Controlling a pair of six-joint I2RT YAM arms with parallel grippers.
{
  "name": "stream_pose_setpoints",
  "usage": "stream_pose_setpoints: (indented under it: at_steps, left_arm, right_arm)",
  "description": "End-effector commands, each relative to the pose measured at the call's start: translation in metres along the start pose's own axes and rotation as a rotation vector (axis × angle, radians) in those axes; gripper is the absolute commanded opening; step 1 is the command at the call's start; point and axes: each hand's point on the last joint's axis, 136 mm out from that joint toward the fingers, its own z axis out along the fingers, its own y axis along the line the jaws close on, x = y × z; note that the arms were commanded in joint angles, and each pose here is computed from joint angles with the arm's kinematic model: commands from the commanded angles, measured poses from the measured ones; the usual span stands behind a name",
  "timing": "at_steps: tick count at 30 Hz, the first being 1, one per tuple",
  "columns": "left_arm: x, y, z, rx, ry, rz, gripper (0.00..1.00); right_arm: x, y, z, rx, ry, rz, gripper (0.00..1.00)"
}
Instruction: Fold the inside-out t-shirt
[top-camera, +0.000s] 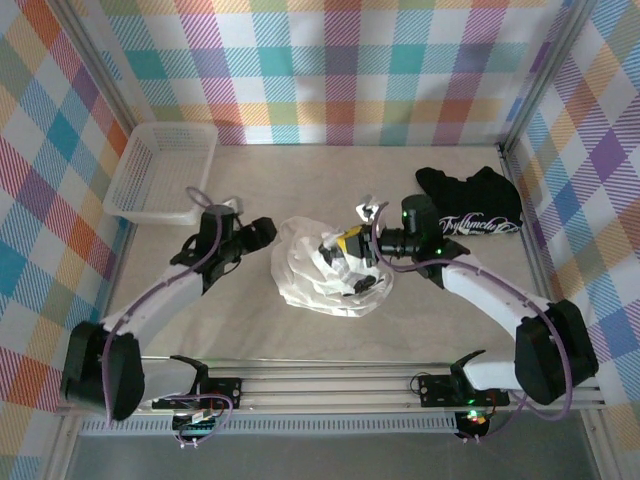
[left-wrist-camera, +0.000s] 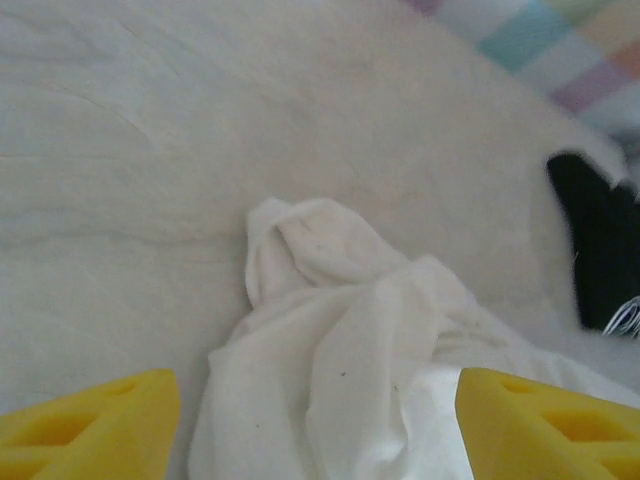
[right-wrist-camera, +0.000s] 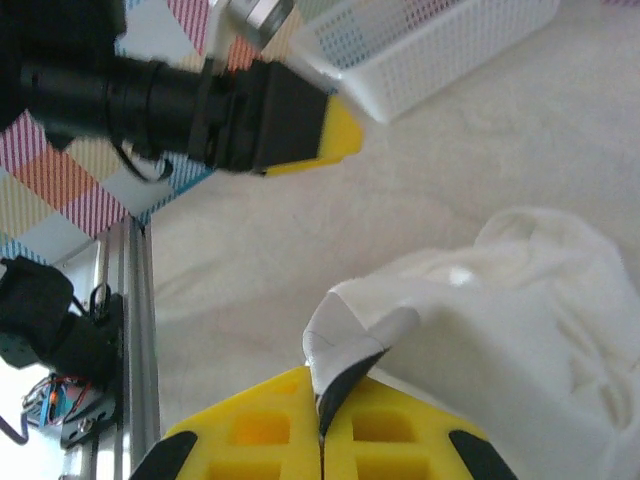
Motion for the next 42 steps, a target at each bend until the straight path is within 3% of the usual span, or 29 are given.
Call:
stream_pose_setpoints:
  at_steps: [1, 7, 15, 18, 21, 24, 28, 31, 34, 36, 38, 42]
  left_arm:
    - [0.023, -0.025, 0.016, 0.018, 0.151, 0.178, 0.75]
    - [0.047, -0.045, 0.055, 0.011, 0.314, 0.332, 0.78]
    - [0.068, -0.05, 0.094, 0.022, 0.47, 0.371, 0.78]
    - [0.075, -0.049, 0.104, 0.029, 0.508, 0.358, 0.65]
    - [0.07, -0.055, 0.109, 0.038, 0.5, 0.354, 0.4]
    - [0.027, -0.074, 0.103, 0.042, 0.38, 0.367, 0.01]
    - [-0.072, -0.121, 0.058, 0.124, 0.07, 0.346, 0.0]
    - [-0.16, -0.157, -0.023, 0.248, -0.265, 0.293, 0.0]
    - [-0.207, -0.17, -0.116, 0.366, -0.558, 0.251, 0.0]
    - [-0.209, -0.169, -0.156, 0.395, -0.672, 0.255, 0.0]
    - [-0.191, -0.159, -0.166, 0.414, -0.696, 0.257, 0.0]
    - [-0.133, -0.109, -0.119, 0.348, -0.577, 0.191, 0.05]
  right_arm:
    - [0.032, -0.003, -0.006, 0.065, 0.043, 0.123, 0.0]
    - [0.081, -0.005, -0.016, 0.147, 0.096, 0.293, 0.0]
    - [0.118, -0.006, -0.026, 0.21, 0.169, 0.374, 0.0]
    - [0.114, -0.01, -0.03, 0.242, 0.152, 0.357, 0.0]
    - [0.094, -0.017, -0.034, 0.3, 0.113, 0.312, 0.0]
    - [0.047, -0.036, -0.043, 0.426, 0.014, 0.213, 0.0]
    - [-0.058, -0.059, -0.072, 0.558, -0.243, 0.077, 0.0]
    - [-0.146, -0.05, -0.098, 0.561, -0.434, -0.045, 0.0]
    - [-0.2, -0.015, -0.113, 0.487, -0.53, -0.21, 0.0]
    - [-0.206, -0.002, -0.113, 0.447, -0.543, -0.281, 0.0]
    - [-0.188, -0.005, -0.105, 0.427, -0.508, -0.287, 0.0]
    - [-0.11, -0.037, -0.073, 0.4, -0.374, -0.126, 0.0]
